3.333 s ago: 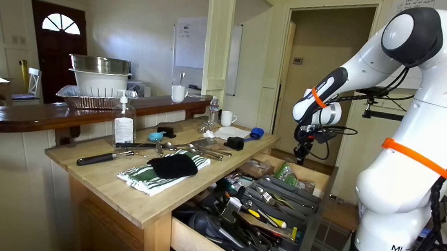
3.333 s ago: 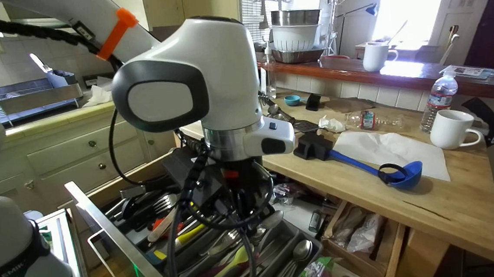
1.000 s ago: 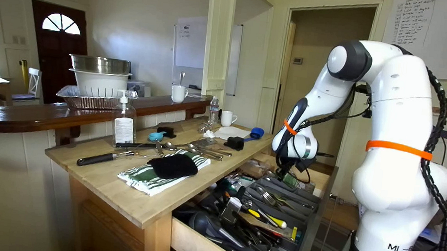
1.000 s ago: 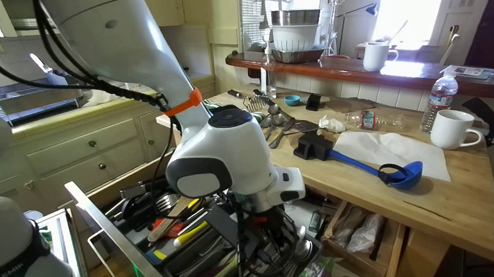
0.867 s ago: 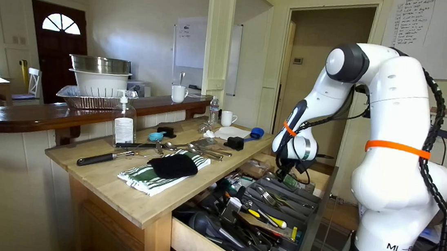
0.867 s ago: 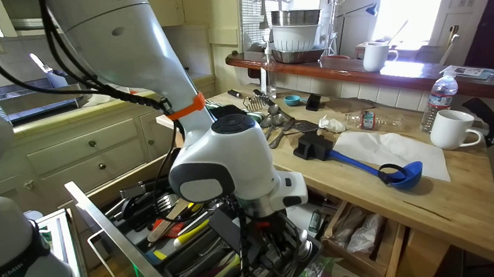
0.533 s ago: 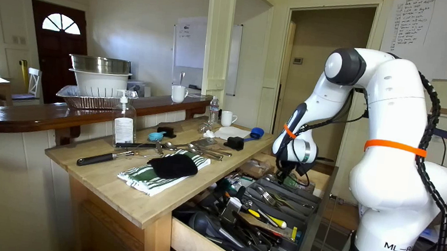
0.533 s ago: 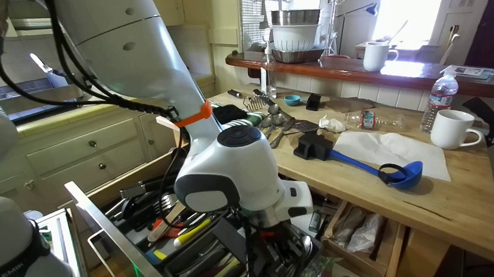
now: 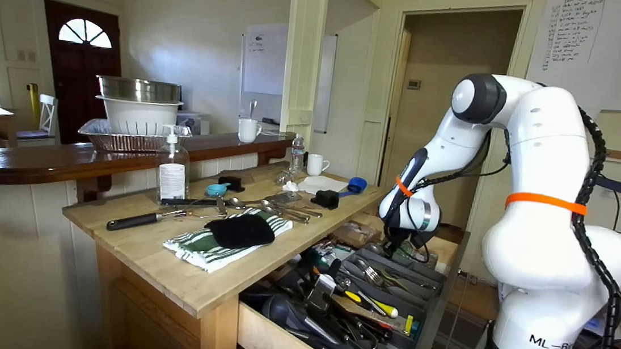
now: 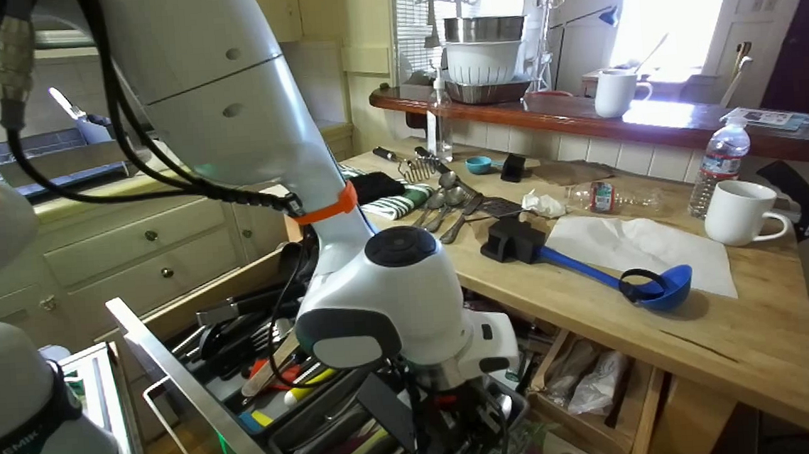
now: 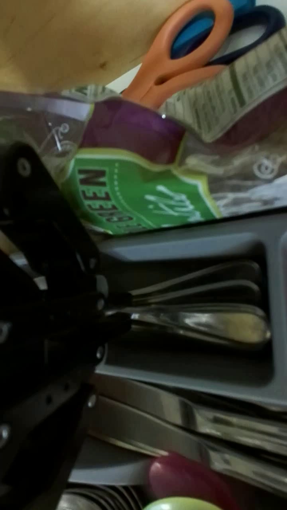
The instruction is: Put the spoon inside the drawer in the utensil holder
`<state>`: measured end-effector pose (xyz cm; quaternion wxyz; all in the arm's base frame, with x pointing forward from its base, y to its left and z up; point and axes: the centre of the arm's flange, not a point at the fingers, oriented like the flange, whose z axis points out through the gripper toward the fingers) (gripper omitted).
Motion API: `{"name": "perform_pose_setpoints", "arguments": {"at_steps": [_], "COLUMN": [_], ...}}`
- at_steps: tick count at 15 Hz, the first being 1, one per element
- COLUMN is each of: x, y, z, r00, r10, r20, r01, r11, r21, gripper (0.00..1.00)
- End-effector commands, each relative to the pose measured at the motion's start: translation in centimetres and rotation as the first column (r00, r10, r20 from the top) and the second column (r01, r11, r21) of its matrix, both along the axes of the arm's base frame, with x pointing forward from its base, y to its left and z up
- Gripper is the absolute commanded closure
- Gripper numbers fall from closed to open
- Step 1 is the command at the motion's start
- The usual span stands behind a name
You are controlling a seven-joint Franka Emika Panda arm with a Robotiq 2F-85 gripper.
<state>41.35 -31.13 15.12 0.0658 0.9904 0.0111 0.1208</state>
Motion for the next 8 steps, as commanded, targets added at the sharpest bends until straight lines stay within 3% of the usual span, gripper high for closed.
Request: {"name": "perform_pose_setpoints", "arguments": {"at_steps": [1, 2, 3, 8], "x": [0.0, 0.0, 0.0, 0.5], "y": [-0.4, -0.4, -0.3, 1.3], "z": [-1.2, -1.0, -0.6, 7.3], "r00": [0.999, 0.999, 0.999, 0.998], "r10": [0.03, 0.037, 0.041, 0.01], "r20": [0.012, 0.007, 0.009, 0.064], "r01": [-0.03, -0.037, -0.041, -0.01], "r11": [1.0, 0.999, 0.999, 1.0], "r21": [0.01, 0.013, 0.005, -0.012], "gripper": [0.98, 0.67, 0.66, 0.31]}}
